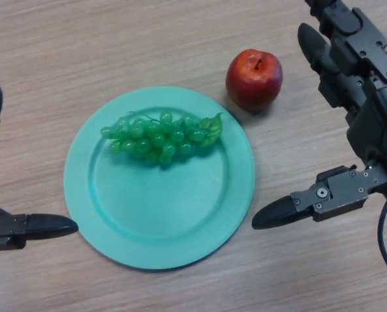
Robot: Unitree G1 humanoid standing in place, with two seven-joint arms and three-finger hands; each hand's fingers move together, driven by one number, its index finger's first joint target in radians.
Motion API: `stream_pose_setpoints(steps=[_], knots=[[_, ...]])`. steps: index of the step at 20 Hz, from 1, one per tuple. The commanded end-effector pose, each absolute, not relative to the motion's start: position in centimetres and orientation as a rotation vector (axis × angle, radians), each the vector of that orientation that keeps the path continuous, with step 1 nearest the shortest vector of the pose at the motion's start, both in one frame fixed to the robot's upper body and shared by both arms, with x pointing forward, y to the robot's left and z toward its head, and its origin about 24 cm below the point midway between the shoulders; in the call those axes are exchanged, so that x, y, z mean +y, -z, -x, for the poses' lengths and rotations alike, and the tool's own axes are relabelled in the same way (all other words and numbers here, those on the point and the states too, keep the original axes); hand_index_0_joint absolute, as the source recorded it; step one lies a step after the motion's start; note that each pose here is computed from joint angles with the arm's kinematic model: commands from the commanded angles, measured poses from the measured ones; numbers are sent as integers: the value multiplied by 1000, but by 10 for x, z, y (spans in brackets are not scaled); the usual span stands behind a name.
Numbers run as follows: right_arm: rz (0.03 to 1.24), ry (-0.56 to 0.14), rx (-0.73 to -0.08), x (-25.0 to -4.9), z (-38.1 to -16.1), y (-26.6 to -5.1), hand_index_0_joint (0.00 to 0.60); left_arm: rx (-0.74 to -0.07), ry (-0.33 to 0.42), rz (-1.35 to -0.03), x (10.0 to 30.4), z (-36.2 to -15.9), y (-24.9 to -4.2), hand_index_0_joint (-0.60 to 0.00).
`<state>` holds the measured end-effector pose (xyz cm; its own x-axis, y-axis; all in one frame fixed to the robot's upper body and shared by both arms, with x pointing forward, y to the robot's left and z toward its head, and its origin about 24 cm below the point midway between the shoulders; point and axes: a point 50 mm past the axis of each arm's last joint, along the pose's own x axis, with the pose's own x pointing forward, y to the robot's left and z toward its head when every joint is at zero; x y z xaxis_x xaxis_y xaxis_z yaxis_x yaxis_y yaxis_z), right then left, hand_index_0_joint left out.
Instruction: Pick up the green grapes and place it on the plate
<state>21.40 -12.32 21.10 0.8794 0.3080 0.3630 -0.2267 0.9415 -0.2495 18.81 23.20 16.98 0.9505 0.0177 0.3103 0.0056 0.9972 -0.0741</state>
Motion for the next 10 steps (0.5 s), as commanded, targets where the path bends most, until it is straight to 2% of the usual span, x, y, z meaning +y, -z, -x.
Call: stream_pose_setpoints(steps=[1, 7, 10], knots=[[186, -271, -604, -125, -197, -235, 0, -554, -33, -29, 236, -173, -201, 0], [210, -283, -601, -126, -197, -237, 0, -589, -17, -80, 230, -174, -211, 0], [229, -288, -570, -127, -202, -236, 0, -588, -28, -135, 226, -181, -211, 0]])
